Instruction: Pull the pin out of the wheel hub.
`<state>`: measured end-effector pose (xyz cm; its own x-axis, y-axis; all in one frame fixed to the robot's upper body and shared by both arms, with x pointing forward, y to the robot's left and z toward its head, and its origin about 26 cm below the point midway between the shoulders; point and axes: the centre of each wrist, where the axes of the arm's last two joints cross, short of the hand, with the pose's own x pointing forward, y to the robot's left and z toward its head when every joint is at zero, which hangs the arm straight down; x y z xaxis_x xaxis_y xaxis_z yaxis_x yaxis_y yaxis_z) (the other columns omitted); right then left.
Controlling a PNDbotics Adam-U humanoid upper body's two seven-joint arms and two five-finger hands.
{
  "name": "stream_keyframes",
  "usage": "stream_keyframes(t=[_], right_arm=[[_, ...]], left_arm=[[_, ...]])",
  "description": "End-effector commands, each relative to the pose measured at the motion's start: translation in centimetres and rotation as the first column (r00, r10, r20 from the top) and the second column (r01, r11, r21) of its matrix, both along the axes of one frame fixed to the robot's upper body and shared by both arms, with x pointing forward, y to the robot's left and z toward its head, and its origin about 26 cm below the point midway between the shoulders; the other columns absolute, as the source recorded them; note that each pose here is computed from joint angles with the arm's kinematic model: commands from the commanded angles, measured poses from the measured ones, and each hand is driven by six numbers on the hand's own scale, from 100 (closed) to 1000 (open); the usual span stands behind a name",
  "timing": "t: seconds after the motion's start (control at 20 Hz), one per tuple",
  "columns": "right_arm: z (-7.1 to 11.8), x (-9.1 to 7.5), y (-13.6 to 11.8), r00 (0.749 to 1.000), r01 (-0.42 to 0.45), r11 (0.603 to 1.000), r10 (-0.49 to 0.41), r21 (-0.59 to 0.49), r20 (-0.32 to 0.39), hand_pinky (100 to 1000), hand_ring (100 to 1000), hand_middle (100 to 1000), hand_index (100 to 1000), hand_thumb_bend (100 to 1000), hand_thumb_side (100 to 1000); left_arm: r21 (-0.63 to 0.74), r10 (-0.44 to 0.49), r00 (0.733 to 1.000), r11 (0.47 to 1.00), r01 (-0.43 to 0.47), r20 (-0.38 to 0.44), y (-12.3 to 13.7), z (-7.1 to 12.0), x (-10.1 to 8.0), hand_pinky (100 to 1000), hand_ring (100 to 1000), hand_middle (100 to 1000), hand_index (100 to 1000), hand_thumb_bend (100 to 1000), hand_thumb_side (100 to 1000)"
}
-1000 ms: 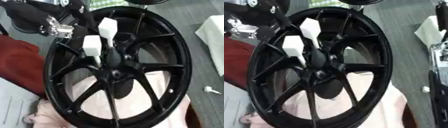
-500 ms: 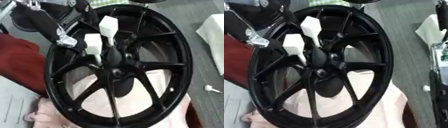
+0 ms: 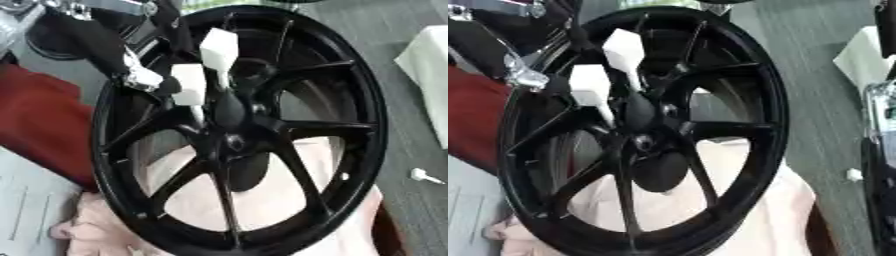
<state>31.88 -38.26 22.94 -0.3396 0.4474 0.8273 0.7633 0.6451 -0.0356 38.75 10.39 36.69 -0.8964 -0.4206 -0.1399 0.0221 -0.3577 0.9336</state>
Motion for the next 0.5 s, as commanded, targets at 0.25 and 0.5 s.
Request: stream_keyframes(t=[0.25,0.5], right_arm=[[0.9,0.0,0.2,1.0,-0.016,1.0,0.016,-0.01,0.025,864,1000,806,839,100,567],[1.0,0.1,0.3,0.999,-0.026,1.0,0.026,-0.008,0.027,864,1000,806,840,100,568]], left_arm=[[0.013,0.023,1.0,1.0,-0.023,0.018,-0.2,0.1,0.0,849,817,701,854,413,830],[0.041,0.022,1.0,0.999,-0.023,0.006,-0.3,-0.6,0.5,843,815,700,853,429,848]])
